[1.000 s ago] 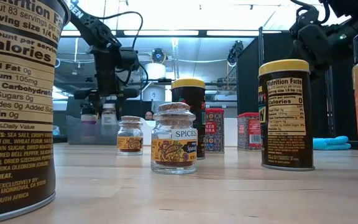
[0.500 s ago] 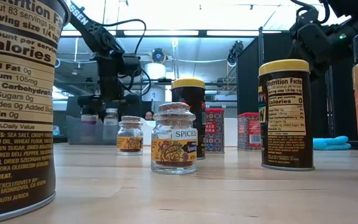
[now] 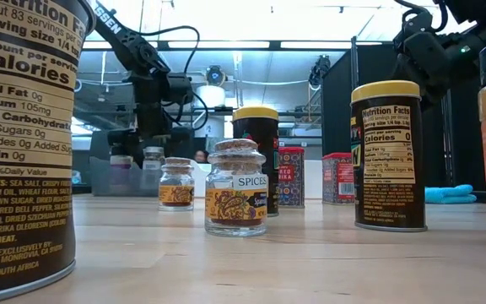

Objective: Sort spices by type
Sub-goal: Put the white seasoning bottle into the black bin, then put the top red seasoning bottle into the left white bin

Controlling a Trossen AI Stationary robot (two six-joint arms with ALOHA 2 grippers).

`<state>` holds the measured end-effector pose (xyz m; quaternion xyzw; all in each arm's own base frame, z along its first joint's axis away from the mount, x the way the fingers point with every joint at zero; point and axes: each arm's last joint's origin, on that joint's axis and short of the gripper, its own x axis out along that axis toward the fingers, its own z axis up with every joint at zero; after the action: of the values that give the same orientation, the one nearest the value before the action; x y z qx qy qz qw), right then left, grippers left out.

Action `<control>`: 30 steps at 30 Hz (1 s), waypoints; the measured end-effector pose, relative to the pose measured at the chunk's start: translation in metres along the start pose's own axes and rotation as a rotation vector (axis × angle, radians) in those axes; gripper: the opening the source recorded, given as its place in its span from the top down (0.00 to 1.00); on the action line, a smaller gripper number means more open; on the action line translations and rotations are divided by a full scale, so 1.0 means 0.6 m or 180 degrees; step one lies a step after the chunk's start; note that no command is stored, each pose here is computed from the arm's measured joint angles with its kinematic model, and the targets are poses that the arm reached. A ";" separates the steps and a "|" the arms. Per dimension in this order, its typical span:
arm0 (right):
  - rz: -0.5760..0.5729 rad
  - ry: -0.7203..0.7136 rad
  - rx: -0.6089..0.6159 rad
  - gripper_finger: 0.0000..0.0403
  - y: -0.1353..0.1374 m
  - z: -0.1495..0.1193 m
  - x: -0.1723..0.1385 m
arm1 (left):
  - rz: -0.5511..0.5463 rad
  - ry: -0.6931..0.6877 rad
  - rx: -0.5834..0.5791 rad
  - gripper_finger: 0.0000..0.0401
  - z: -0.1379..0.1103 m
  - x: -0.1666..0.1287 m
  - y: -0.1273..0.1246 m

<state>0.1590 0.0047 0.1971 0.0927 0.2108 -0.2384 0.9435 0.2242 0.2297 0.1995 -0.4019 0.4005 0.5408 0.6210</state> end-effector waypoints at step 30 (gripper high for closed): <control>0.0038 -0.0126 -0.0020 0.20 0.002 0.007 0.000 | -0.0783 -0.0429 0.1092 0.25 0.026 -0.230 -0.028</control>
<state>0.1612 0.0048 0.2010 0.0863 0.1923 -0.2339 0.9491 0.2289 0.1946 0.3346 -0.2991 0.3922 0.4106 0.7669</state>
